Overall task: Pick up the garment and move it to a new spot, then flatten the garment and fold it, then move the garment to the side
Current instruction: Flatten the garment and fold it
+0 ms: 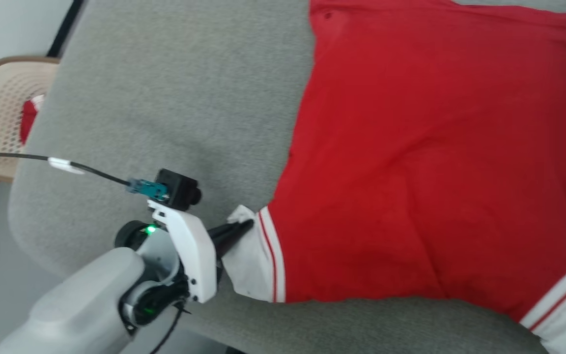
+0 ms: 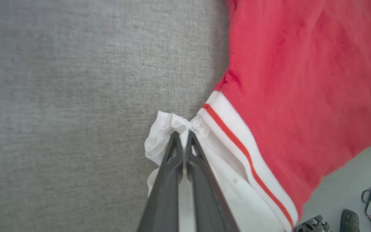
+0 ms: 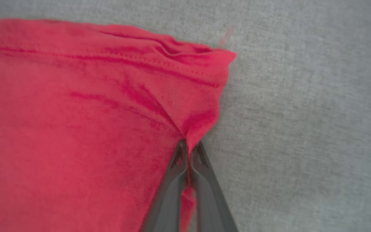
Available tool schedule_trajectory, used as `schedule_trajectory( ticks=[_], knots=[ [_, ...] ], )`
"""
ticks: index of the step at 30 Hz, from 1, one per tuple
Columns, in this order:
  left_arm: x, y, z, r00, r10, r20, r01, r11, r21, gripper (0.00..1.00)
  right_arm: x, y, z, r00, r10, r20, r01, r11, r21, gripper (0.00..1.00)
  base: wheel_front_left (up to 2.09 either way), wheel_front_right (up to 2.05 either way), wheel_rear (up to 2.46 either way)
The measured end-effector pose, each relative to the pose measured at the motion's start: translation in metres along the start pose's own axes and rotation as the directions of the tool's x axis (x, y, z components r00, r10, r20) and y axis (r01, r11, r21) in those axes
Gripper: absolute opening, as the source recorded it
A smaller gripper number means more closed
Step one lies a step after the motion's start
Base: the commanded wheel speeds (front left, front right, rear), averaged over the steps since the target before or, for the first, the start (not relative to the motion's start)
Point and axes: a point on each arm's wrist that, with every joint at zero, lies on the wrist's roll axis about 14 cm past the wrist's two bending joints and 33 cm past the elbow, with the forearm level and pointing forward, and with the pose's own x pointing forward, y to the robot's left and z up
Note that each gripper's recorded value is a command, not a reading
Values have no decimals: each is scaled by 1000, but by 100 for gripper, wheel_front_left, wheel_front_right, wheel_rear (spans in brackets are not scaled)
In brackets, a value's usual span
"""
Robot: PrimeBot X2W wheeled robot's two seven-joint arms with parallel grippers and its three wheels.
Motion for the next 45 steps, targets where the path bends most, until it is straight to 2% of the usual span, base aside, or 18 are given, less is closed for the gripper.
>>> schedule_trajectory(
  ticks=[9,16,23,32,36,43,44,45],
  knots=[
    [2,4,13,1000,2,23,-3,1000,29,0,-36,-1,-20,999,37,17,-36,995,-93,0,0,0,0],
    [-1,-3,21,999,-7,35,5,998,63,0,-78,-8,-70,993,110,-33,-113,983,-144,0,0,0,0],
    [-5,-13,32,998,-22,51,17,995,97,0,-123,-10,-118,985,166,-56,-173,973,-154,0,0,0,0],
    [-7,-25,35,998,-42,53,36,994,104,0,-158,-8,-176,978,197,-68,-202,976,-81,0,0,0,0],
    [-6,-27,35,998,-46,50,41,994,103,0,-153,-4,-204,972,212,-100,-214,977,-11,0,0,0,0],
    [-3,-27,31,998,-48,40,44,995,91,0,-125,1,-227,972,210,-105,-206,977,52,0,0,0,0],
    [-3,-27,31,998,-48,40,44,995,91,0,-125,1,-227,972,210,-105,-206,977,52,22,0,0,0],
    [-3,-28,30,998,-50,39,46,995,91,0,-122,0,-227,973,209,-96,-204,977,57,48,0,0,0]
  ],
)
